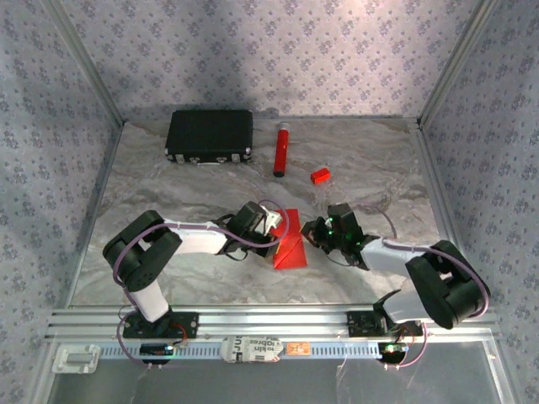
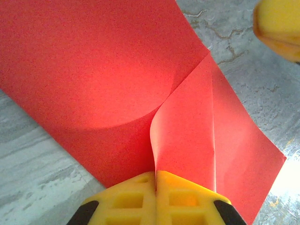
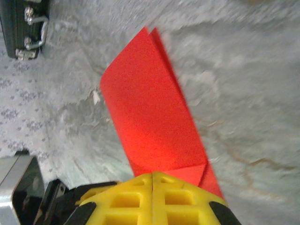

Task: Fold a paper plane with a square sheet of paper (pick it up from the middle)
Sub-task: Fold the triangle a second time at the center of the table.

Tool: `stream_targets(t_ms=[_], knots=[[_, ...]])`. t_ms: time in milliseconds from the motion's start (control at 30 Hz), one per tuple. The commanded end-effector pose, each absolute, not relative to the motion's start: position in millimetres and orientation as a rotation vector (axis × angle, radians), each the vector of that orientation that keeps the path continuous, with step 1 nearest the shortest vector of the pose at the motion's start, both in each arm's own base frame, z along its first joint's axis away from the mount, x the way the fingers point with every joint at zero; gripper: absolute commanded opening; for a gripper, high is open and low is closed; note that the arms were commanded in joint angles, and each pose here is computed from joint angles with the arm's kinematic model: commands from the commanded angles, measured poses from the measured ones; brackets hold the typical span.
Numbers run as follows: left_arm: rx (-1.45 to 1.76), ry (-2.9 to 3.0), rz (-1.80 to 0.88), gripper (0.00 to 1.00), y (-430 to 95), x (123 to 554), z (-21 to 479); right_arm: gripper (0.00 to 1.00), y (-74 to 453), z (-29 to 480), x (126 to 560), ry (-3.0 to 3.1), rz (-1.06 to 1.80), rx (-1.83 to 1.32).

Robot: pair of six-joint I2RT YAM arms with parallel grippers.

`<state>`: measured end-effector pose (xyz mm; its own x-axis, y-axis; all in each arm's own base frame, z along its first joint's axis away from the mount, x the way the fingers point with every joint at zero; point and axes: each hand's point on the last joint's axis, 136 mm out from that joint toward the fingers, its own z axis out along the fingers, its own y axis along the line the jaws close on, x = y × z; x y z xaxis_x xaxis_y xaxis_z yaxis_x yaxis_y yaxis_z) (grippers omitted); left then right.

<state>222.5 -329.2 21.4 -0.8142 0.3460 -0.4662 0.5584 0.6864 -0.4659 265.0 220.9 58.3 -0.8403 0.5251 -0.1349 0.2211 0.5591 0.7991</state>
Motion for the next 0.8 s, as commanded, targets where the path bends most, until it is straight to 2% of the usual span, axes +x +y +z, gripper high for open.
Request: stream_targets(t_ms=[0,367,600,767], knots=[[0.722,2.660,-0.814,0.03,-314.7,210.2,0.2,0.00,230.2,58.9,254.9,2.473,1.163,0.561],[0.723,2.664,-0.814,0.03,-314.7,209.7,-1.2,0.00,270.6,39.2,238.1,2.533,1.294,0.477],[0.733,2.668,-0.806,0.03,-313.7,208.9,-2.1,0.00,254.1,2.3,222.3,2.620,1.181,0.579],[0.729,2.668,-0.809,0.03,-313.3,208.3,-2.4,0.00,257.4,21.8,228.3,2.592,1.184,0.522]])
